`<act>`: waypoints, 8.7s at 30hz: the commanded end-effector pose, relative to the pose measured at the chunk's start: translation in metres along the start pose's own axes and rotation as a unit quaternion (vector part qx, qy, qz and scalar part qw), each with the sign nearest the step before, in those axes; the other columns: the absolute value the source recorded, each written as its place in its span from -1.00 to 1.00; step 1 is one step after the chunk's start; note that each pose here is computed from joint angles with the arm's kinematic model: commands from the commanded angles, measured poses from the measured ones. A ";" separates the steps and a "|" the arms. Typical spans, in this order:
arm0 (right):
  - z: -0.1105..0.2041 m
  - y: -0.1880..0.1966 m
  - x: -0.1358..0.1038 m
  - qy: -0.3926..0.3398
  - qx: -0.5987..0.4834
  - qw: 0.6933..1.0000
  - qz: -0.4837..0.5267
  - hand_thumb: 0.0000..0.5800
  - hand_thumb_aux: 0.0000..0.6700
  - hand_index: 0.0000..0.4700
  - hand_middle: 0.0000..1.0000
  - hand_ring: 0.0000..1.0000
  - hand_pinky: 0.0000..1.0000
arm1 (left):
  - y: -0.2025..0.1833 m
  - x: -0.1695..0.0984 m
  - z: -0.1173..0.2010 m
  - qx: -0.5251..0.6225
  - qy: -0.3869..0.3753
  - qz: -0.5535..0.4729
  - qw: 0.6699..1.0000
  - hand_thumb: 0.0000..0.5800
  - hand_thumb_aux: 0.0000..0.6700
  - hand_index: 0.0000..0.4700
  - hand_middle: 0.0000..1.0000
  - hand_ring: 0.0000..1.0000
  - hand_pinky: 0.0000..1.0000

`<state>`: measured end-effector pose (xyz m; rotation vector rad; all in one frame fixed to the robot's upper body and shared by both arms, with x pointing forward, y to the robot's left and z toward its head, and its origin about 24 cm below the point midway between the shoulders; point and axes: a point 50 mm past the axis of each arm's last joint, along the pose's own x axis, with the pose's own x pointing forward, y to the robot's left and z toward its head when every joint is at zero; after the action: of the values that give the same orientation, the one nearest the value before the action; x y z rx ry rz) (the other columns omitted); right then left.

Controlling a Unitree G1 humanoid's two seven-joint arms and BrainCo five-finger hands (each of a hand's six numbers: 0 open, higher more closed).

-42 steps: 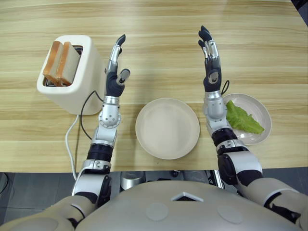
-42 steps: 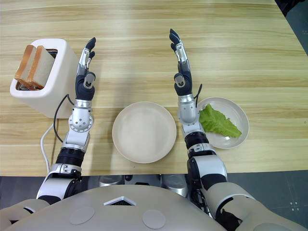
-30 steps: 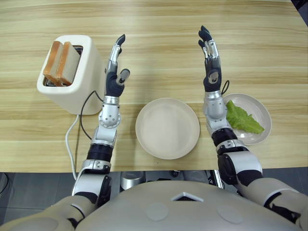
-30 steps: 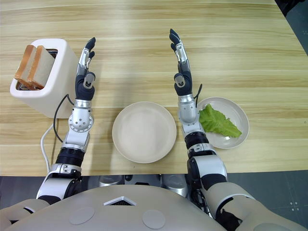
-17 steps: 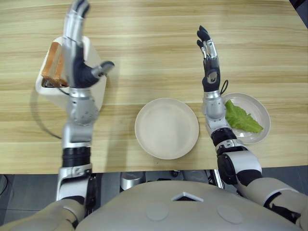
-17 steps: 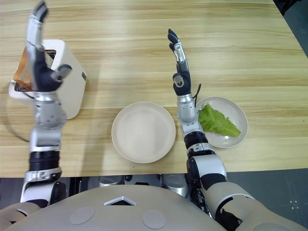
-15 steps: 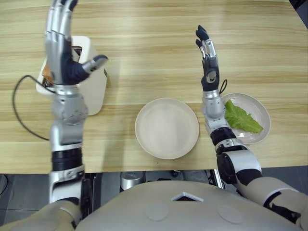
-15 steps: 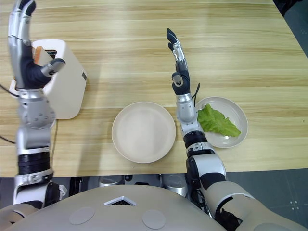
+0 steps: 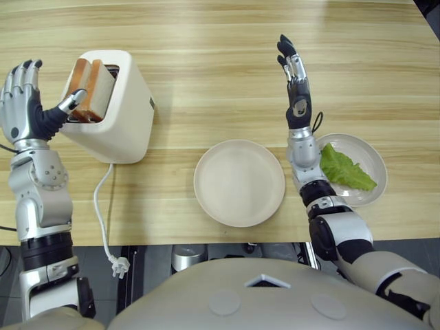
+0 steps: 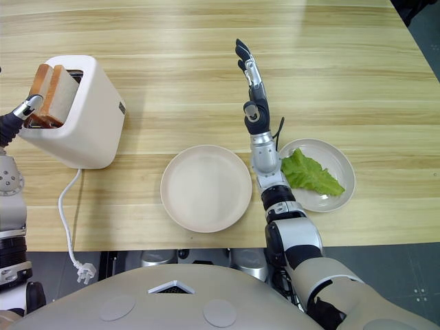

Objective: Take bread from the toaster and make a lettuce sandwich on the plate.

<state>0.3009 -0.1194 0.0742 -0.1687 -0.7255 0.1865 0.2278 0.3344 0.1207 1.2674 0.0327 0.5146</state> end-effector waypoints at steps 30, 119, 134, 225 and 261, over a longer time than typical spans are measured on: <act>0.000 -0.001 -0.001 0.000 -0.004 1.000 -0.004 -1.00 -1.00 -1.00 -1.00 -1.00 -1.00 | -0.036 0.004 0.003 -0.018 0.007 -0.028 0.999 1.00 1.00 0.96 -1.00 -1.00 -1.00; -0.008 -0.186 -0.174 0.241 -0.555 0.764 0.225 0.85 0.46 0.43 -1.00 -1.00 -1.00 | -0.164 -0.120 0.131 -0.105 -0.278 -0.579 0.760 1.00 1.00 0.96 1.00 1.00 1.00; -0.010 -0.185 -0.175 0.271 -0.530 0.772 0.223 1.00 1.00 0.96 -1.00 -1.00 -1.00 | -0.153 -0.091 0.132 -0.027 -0.302 -0.517 0.801 -0.21 -0.55 -0.56 -0.22 -0.22 -0.22; 0.000 -0.041 -0.018 0.055 -0.313 0.885 0.341 -1.00 -1.00 -1.00 -0.87 -0.87 -0.87 | -0.036 -0.014 0.040 0.085 -0.036 -0.141 0.986 0.59 0.09 0.07 -1.00 -1.00 -1.00; 0.019 -0.075 0.003 0.011 -0.338 0.925 0.170 -1.00 -1.00 -1.00 -1.00 -1.00 -1.00 | 0.029 -0.018 0.180 -0.254 -0.351 -0.110 0.895 1.00 1.00 0.96 1.00 1.00 1.00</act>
<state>0.2980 -0.1791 0.0995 -0.9799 -0.7091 0.3129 0.2521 0.1893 0.2128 0.9919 -0.5792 0.0917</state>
